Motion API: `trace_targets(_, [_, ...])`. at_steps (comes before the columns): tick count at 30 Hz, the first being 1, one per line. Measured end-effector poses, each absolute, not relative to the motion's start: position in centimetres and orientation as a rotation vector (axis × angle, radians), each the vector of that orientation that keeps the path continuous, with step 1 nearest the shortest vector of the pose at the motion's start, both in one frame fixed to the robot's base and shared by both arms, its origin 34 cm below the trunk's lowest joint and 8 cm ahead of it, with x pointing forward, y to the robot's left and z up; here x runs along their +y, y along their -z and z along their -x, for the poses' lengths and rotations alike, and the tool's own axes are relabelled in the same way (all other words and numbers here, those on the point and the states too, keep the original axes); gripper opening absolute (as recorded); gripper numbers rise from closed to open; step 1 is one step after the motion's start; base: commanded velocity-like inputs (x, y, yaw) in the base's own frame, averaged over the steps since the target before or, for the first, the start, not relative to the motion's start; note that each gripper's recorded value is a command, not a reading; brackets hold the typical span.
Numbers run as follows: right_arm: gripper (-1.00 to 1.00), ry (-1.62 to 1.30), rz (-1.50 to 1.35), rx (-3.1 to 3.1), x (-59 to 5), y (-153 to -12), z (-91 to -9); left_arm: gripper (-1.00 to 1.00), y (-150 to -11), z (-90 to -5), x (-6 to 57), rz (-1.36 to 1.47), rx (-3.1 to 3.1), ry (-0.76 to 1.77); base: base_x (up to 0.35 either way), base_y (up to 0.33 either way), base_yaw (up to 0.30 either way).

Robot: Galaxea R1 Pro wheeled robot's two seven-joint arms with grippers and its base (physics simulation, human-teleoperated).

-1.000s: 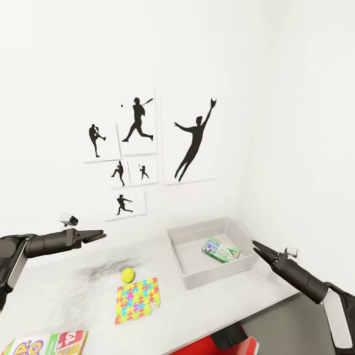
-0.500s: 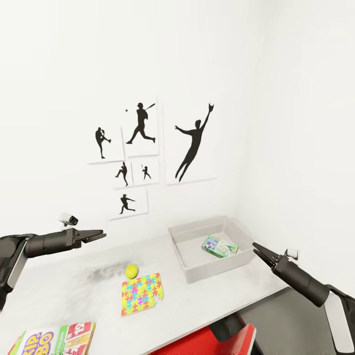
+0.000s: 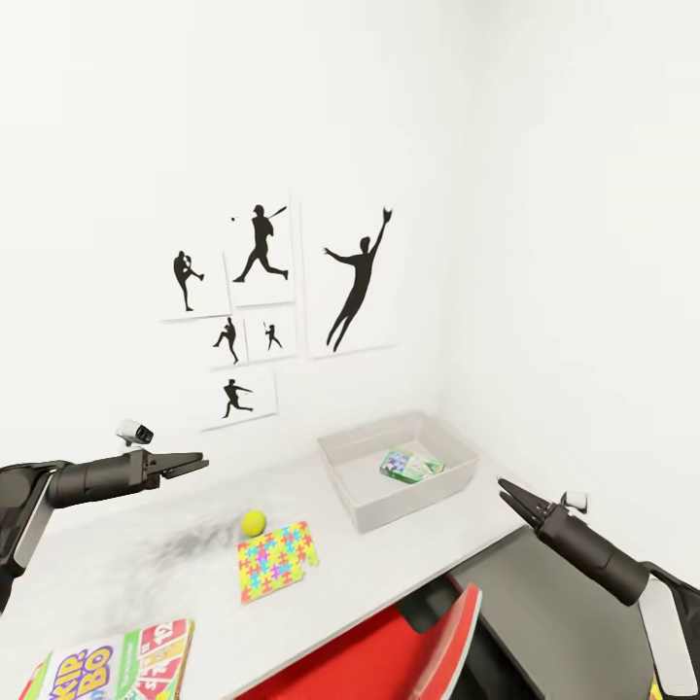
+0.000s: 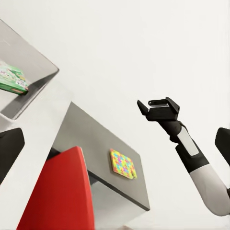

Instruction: Put all the toys in the child's room - the three board games (two on the bed and one on the table), the two jigsaw puzzles on the table, and the tennis ball on the table - inside the toy box on the table in the child's room.

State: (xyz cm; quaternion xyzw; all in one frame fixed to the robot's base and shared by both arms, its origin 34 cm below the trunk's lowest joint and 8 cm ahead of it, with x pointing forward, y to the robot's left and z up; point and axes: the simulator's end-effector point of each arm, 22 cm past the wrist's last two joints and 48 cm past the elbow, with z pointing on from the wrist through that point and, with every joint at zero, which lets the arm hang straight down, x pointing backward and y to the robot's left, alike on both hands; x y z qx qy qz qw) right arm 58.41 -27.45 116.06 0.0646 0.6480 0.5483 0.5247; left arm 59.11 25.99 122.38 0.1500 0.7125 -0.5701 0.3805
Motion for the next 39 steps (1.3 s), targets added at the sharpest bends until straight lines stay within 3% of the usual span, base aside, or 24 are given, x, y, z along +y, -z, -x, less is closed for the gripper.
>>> trace_targets(9, [1.0,-1.307,-0.155,1.551,-27.47,-116.11,-58.42,1.0,-122.5,-59.04,26.01,-0.384,1.817,1.454,-0.119,0.028,-0.197])
trace_targets(39, [1.0,-1.313,-0.157,1.554,-27.36,-116.05,-58.33,1.0,-122.48,-59.04,26.17,-0.381,1.819,1.451,-0.013,0.0,-0.005])
